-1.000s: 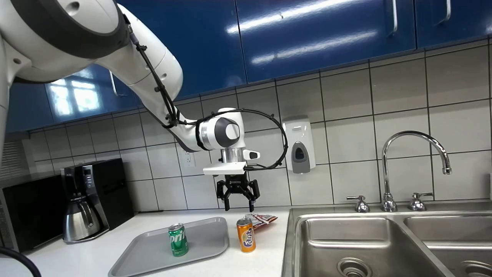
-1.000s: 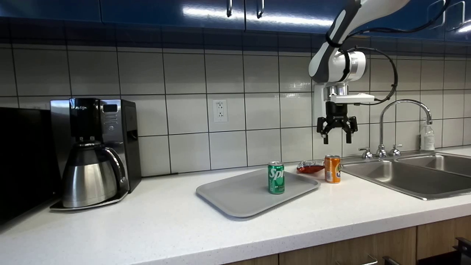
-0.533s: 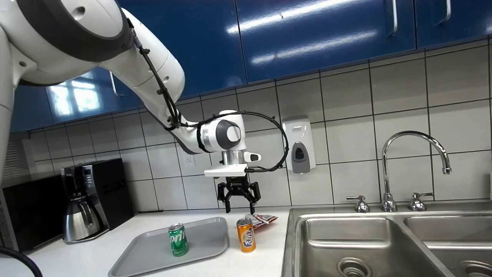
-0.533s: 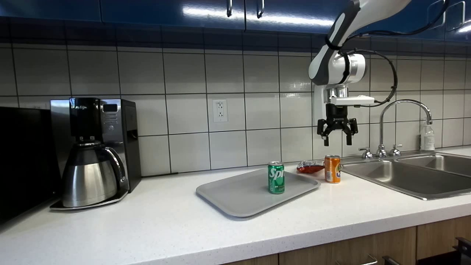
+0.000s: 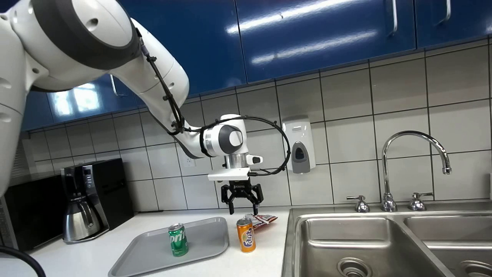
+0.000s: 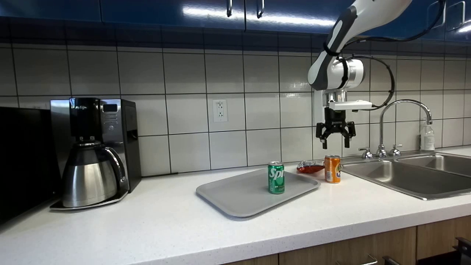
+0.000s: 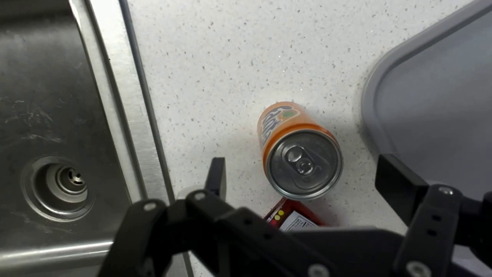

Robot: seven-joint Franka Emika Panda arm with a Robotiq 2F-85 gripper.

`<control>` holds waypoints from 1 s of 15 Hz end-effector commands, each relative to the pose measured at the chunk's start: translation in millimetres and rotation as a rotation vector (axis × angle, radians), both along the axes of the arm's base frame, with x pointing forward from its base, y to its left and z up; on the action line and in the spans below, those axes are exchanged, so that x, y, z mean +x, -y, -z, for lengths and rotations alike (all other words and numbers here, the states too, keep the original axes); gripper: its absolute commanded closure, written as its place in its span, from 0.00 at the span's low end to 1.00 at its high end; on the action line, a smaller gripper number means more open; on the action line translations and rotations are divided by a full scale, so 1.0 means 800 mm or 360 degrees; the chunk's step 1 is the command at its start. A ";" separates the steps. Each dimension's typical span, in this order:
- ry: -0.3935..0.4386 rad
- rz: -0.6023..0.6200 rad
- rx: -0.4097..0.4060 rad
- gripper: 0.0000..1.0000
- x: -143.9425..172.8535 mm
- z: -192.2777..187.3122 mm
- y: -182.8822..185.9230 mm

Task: Put the green and orange cans on the tray

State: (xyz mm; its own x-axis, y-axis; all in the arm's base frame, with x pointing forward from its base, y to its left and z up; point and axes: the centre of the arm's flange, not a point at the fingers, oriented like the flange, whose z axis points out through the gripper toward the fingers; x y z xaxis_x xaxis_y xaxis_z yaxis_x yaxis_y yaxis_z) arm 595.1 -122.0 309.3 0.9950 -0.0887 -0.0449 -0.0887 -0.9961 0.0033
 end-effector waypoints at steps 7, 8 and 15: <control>0.0031 -0.0031 -0.0019 0.00 0.028 0.025 0.012; 0.0027 -0.0035 -0.0021 0.00 0.028 0.028 0.011; -0.0019 -0.0037 -0.0028 0.00 0.031 0.059 0.010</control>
